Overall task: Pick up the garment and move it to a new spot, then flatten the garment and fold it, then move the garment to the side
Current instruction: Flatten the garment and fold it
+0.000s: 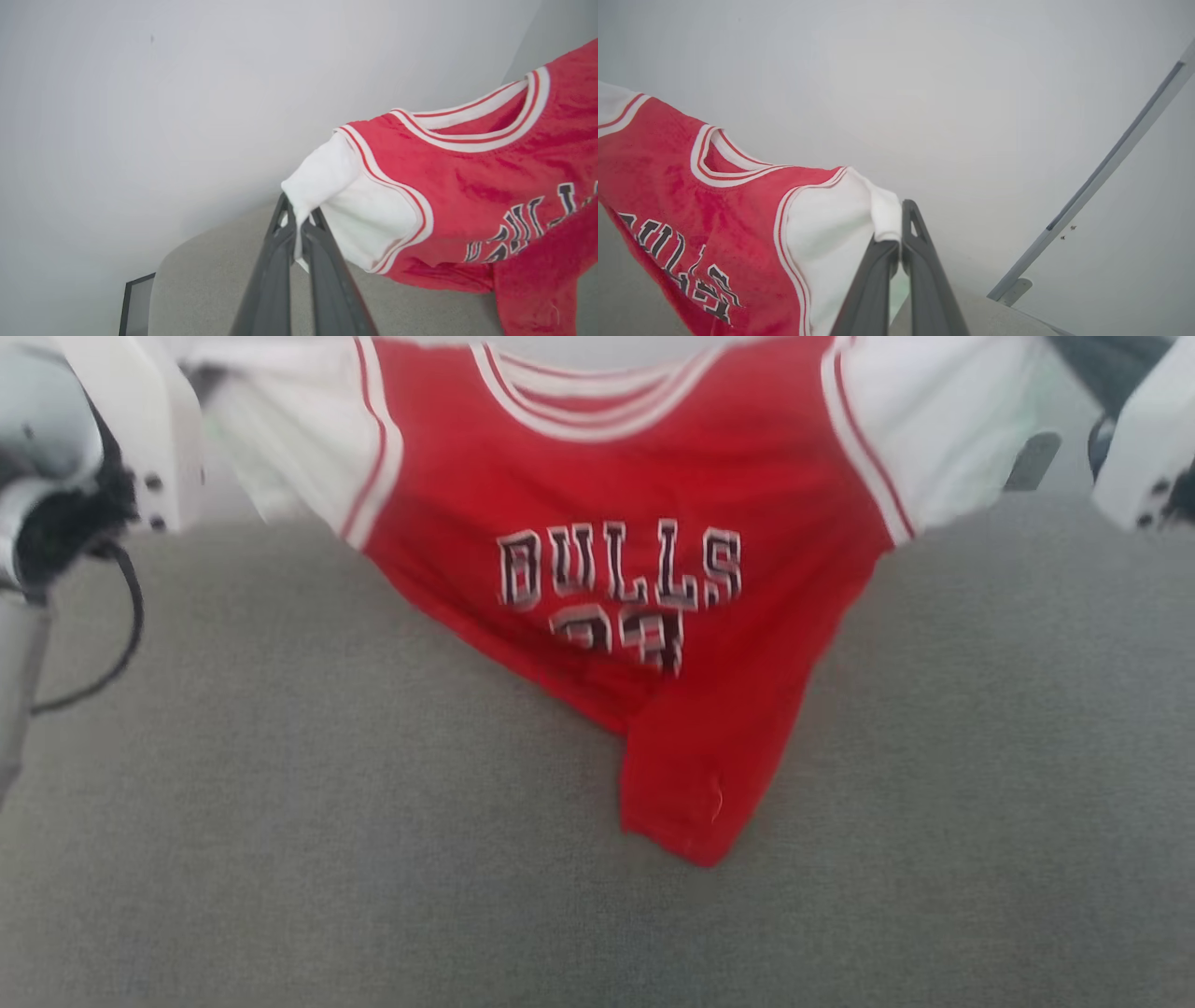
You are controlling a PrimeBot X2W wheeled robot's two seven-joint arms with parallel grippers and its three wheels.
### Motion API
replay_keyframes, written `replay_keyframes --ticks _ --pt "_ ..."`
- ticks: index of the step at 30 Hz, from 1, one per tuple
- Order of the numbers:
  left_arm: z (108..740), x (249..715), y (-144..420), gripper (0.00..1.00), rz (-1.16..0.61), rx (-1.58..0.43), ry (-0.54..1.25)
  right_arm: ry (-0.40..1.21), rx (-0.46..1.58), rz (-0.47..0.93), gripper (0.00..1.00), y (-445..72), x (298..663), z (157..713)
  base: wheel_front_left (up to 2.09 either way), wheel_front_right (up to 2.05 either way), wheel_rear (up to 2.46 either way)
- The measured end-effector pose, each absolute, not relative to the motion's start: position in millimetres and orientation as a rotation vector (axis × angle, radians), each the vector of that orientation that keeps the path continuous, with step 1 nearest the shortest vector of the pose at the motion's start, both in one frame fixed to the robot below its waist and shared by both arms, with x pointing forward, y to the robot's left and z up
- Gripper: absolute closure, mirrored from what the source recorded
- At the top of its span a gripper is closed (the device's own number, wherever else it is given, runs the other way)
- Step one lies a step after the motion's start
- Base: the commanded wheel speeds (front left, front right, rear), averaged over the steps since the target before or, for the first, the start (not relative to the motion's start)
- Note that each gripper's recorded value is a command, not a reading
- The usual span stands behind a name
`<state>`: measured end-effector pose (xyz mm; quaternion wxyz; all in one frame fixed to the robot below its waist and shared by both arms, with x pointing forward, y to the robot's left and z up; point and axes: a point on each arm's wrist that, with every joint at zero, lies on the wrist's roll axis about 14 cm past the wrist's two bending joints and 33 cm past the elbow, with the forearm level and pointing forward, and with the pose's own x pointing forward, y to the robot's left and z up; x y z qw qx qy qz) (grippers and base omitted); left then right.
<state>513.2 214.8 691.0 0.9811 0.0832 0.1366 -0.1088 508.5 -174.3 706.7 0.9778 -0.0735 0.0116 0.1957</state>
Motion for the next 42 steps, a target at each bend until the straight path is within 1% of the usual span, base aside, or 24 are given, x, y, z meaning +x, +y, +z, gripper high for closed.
replay_keyframes --ticks 2,5,9,13,16,19,21,23,26,28,30,31,32,35,36,40,41,42 --pt "714.1 512.5 210.6 1.0 -0.225 0.176 0.221 -0.042 -0.158 0.387 1.0 -172.9 506.0 729.0 0.0 0.0 0.0" --pt "739.6 512.7 205.2 1.0 -0.232 0.188 0.159 -0.1 -0.182 0.375 1.0 -170.4 505.1 750.5 0.0 0.0 0.0" --pt "755.9 523.1 201.1 1.0 -0.228 0.207 0.099 -0.131 -0.202 0.347 1.0 -170.5 518.8 761.0 0.0 0.0 0.0" --pt "762.9 545.6 195.2 1.0 -0.23 0.208 0.037 -0.151 -0.223 0.324 1.0 -168.9 544.4 760.2 0.0 0.0 0.0" --pt "768.5 568.2 190.3 1.0 -0.23 0.209 -0.026 -0.199 -0.234 0.288 1.0 -173.6 569.4 763.7 0.0 0.0 0.0" --pt "775.3 593.6 188.9 1.0 -0.217 0.222 -0.093 -0.312 -0.267 0.233 1.0 -184.2 595.0 777.7 0.0 0.0 0.0" --pt "787.1 610.1 188.8 1.0 -0.204 0.232 -0.18 -0.384 -0.294 0.192 1.0 -192.6 612.6 786.6 0.0 0.0 0.0" --pt "801.4 625.1 188.7 1.0 -0.192 0.247 -0.274 -0.489 -0.314 0.16 1.0 -199.3 626.2 796.8 0.0 0.0 0.0" --pt "804.2 648.4 188.3 1.0 -0.181 0.244 -0.37 -0.558 -0.365 0.103 1.0 -211.3 648.3 801.6 0.0 0.0 0.0" --pt "804.7 661.1 190.1 1.0 -0.167 0.237 -0.448 -0.593 -0.408 0.085 1.0 -209.7 660.7 800.5 0.0 0.0 0.0" --pt "806.2 669.1 189.3 1.0 -0.169 0.237 -0.55 -0.671 -0.443 0.075 1.0 -202.0 664.9 805.5 0.0 0.0 0.0" --pt "800.6 674.1 190.4 1.0 -0.169 0.23 -0.574 -0.694 -0.456 0.078 1.0 -195.8 667.5 800.9 0.0 0.0 0.0" --pt "785.4 681.8 191.3 1.0 -0.169 0.23 -0.559 -0.682 -0.466 0.089 1.0 -189.5 674.1 783.7 0.0 0.0 0.0" --pt "720.0 699.0 194.2 1.0 -0.181 0.222 -0.426 -0.544 -0.436 0.144 1.0 -173.2 694.1 702.0 0.0 0.0 0.0" --pt "700.8 700.1 197.2 1.0 -0.182 0.231 -0.381 -0.508 -0.434 0.161 1.0 -168.4 696.4 682.5 0.0 0.0 0.0" --pt "656.0 689.5 204.2 1.0 -0.185 0.236 -0.264 -0.433 -0.405 0.217 1.0 -154.6 687.8 645.3 0.0 0.0 0.0" --pt "656.0 689.5 204.2 1.0 -0.185 0.236 -0.264 -0.433 -0.405 0.217 1.0 -154.6 687.8 645.3 0.0 0.0 0.0" --pt "643.6 683.9 199.9 1.0 -0.201 0.217 -0.234 -0.39 -0.394 0.236 1.0 -152.4 683.1 629.6 0.0 0.0 0.0"
